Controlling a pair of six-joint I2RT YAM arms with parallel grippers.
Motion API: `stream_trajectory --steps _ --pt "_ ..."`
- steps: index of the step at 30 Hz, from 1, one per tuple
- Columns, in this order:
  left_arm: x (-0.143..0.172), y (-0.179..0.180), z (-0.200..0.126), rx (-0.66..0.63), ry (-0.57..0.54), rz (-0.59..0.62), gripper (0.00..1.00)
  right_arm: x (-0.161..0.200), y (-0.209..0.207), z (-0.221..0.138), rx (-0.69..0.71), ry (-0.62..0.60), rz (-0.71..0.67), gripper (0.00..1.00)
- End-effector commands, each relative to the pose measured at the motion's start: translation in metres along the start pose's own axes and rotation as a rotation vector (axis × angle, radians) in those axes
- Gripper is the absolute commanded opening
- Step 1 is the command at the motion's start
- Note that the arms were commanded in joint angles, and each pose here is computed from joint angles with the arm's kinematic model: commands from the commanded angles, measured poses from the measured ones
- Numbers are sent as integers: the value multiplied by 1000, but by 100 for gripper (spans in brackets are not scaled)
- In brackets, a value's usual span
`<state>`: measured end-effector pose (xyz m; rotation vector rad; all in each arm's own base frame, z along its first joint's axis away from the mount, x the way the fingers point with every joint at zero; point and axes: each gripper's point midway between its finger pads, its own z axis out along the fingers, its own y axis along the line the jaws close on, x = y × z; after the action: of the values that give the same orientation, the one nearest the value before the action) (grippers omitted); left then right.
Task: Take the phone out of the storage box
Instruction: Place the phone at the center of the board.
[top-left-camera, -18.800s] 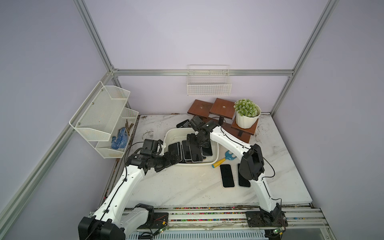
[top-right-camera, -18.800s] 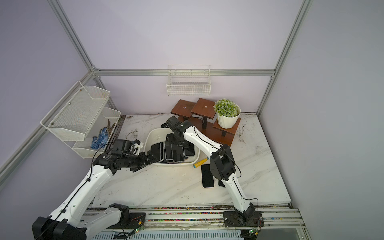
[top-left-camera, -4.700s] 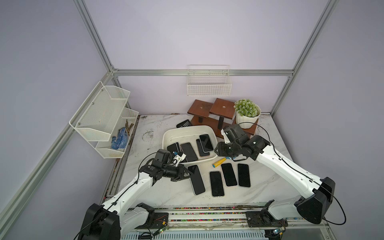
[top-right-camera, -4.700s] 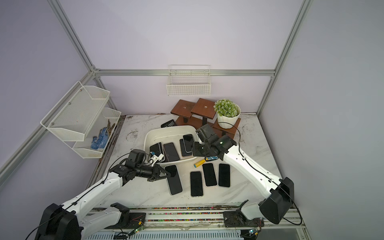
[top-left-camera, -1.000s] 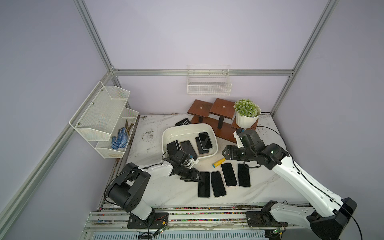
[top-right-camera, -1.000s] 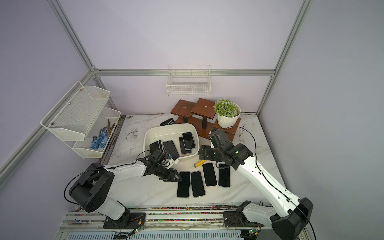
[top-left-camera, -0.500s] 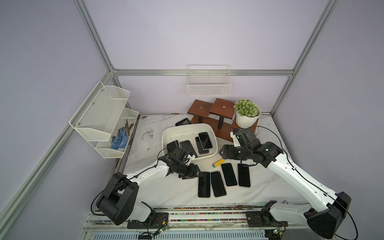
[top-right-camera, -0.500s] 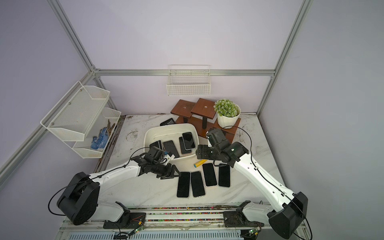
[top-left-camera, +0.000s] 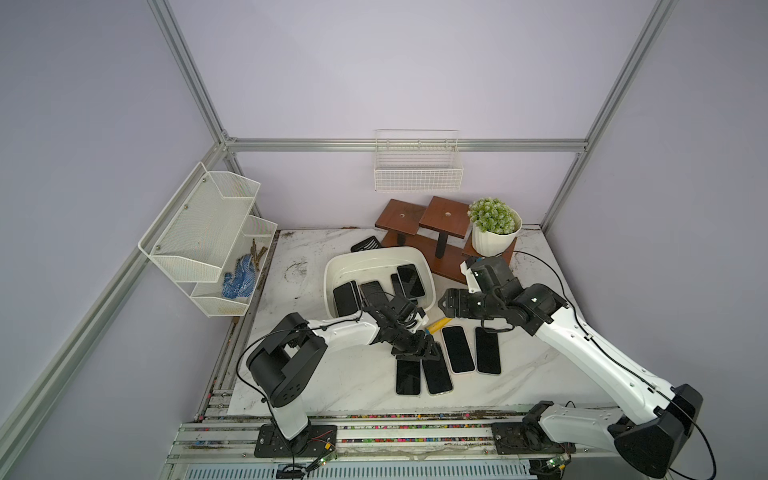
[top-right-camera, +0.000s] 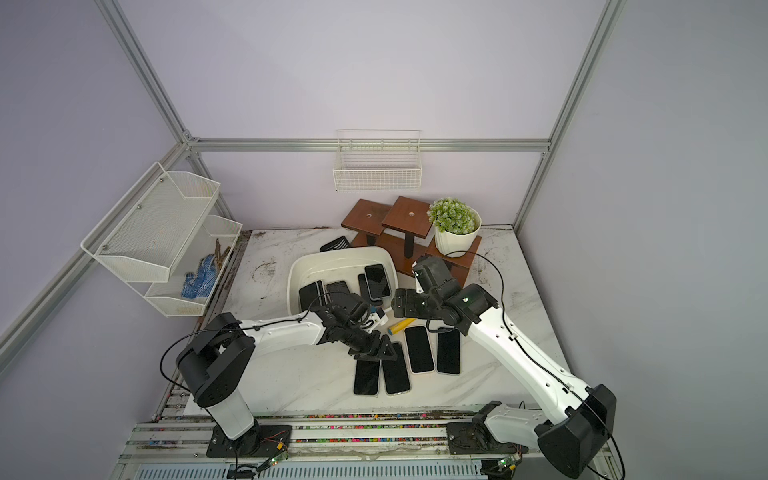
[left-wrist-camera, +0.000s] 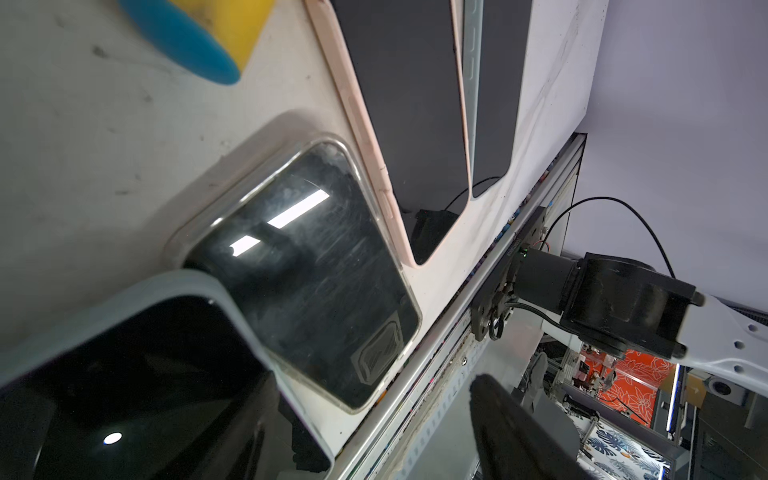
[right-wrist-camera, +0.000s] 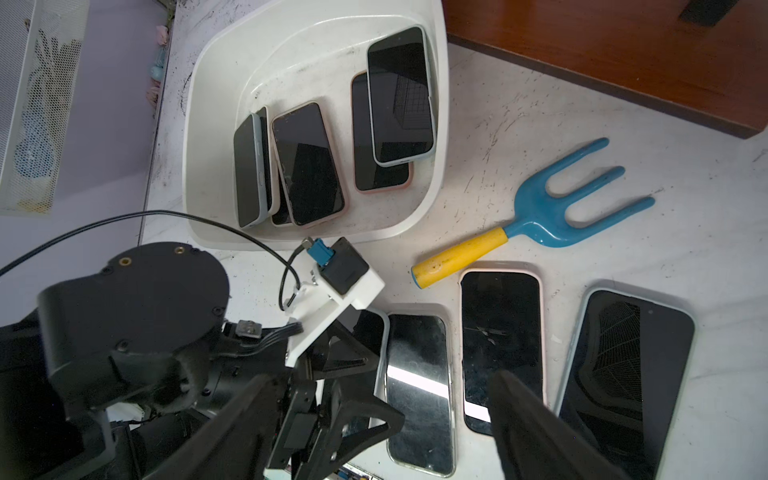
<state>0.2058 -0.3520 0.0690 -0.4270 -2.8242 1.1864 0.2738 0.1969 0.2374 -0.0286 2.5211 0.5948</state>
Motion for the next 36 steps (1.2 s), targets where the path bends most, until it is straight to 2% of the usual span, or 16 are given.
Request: stream_trajectory --steps 1,8,14,19,25,28,31,36 --pt "-11 -12 2 13 -29 34 77 -9 -2 -11 4 -45 -11 85" --pt "-11 -4 10 -41 -17 34 78 -7 -4 -13 6 -44 -8 85" --pt "-2 30 1 -222 -17 6 78 -7 -4 -13 5 -46 -6 86" --pt "14 72 -21 -398 -21 -53 79 -7 -4 -13 1 -45 -2 86" --pt "26 93 -37 -415 -38 -102 80 -7 -1 -11 -13 -40 2 86" --pt "20 81 -41 -376 -64 -73 82 -8 3 -11 -32 -40 2 85" --pt "2 48 -55 -294 -139 -7 84 -10 6 -11 -48 -42 3 85" --pt "-22 -11 -101 -184 -290 102 90 -15 16 -8 -82 -39 -6 85"
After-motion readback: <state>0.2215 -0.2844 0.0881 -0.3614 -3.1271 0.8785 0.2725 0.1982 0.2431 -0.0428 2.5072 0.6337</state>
